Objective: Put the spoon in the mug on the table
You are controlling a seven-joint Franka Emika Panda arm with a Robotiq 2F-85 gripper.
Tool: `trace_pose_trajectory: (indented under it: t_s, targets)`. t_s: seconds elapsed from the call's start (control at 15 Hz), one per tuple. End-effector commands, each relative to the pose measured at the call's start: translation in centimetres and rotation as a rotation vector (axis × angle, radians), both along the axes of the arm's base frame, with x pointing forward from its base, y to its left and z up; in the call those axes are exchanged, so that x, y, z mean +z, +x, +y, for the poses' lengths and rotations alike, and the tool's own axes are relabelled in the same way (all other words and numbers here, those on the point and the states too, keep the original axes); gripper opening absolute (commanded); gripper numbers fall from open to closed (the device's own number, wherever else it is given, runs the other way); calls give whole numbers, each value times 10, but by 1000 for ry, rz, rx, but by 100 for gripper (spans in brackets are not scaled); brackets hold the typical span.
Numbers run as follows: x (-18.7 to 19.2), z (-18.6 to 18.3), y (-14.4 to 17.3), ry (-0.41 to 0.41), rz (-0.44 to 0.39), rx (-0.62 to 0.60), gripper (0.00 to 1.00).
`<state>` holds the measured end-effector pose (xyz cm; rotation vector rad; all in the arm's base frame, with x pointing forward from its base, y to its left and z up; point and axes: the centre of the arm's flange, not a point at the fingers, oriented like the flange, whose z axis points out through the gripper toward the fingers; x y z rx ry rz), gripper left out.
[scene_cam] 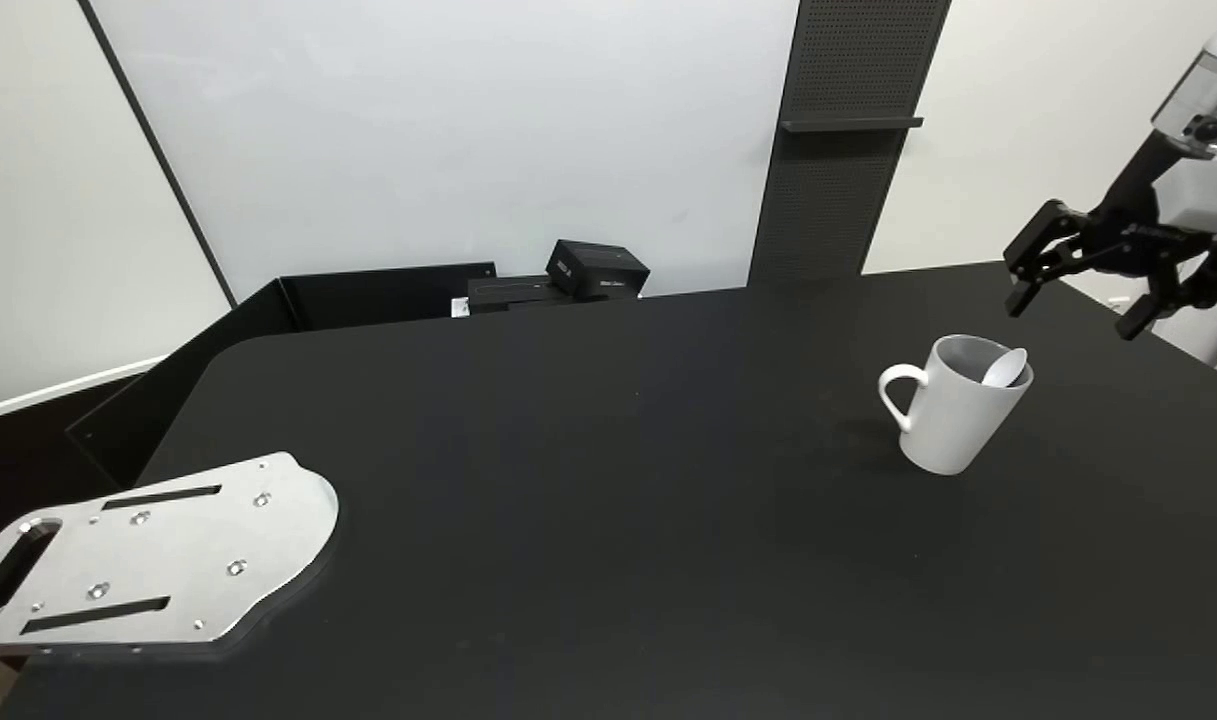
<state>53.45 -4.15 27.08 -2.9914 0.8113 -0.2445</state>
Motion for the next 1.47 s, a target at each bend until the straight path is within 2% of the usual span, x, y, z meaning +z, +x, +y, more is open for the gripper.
trace_pose_trajectory:
  t_s: [0.0,0.67,0.73,0.87,1.4]
  targets:
    - [0,1,21,-31,4,2,100]
    - [-27,7,16,-36,92,7,100]
    - [-28,8,16,-35,95,8,75]
    - [-30,9,15,-43,94,12,68]
    - [-28,21,14,-84,80,43,11]
